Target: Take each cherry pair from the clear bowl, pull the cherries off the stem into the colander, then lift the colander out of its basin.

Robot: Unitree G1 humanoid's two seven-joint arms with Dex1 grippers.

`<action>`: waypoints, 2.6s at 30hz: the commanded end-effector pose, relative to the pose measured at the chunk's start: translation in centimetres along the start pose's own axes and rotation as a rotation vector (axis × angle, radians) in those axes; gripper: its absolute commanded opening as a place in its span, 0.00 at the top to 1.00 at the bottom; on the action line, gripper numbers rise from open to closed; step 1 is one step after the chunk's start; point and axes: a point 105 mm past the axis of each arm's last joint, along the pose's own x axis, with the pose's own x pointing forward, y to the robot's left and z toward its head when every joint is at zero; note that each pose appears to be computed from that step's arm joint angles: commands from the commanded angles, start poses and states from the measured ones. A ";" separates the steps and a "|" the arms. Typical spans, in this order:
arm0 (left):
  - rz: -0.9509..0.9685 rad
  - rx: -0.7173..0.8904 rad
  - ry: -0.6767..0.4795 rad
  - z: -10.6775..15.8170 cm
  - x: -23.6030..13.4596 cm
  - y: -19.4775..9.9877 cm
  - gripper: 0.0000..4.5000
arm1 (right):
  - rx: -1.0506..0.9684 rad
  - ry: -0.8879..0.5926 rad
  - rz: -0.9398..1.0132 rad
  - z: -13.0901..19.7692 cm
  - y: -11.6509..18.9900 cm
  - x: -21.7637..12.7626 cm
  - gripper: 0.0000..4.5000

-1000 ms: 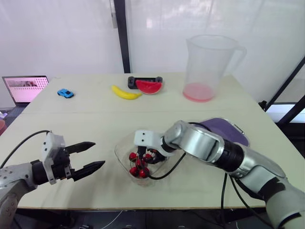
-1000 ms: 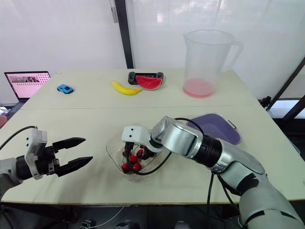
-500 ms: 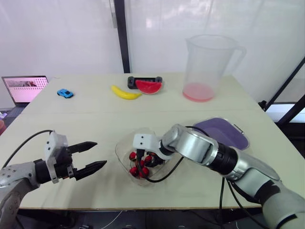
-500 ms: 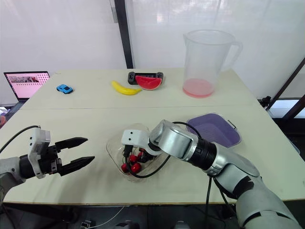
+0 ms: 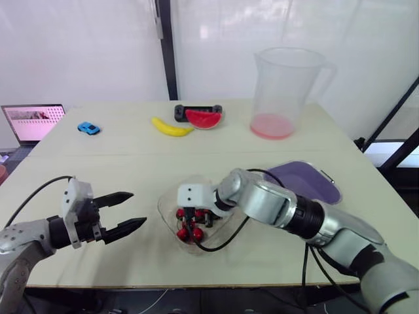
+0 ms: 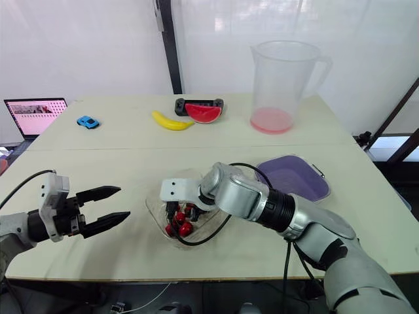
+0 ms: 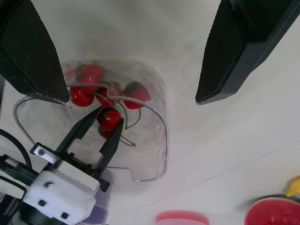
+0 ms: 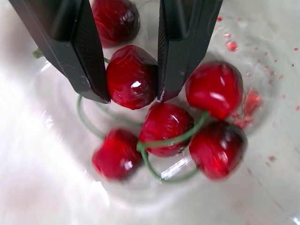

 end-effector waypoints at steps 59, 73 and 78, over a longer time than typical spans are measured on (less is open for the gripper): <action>-0.034 0.053 -0.028 0.7 1.4 0.3 0.00 | 0.321 0.171 -0.062 -1.5 -1.3 -0.9 0.68; -0.030 0.052 -0.041 1.0 1.7 0.9 0.00 | 0.311 0.088 -0.066 -0.4 -1.8 -3.8 0.93; 0.006 0.008 -0.150 3.3 2.0 2.2 0.00 | 0.272 -0.112 -0.108 1.6 -3.2 -7.9 0.93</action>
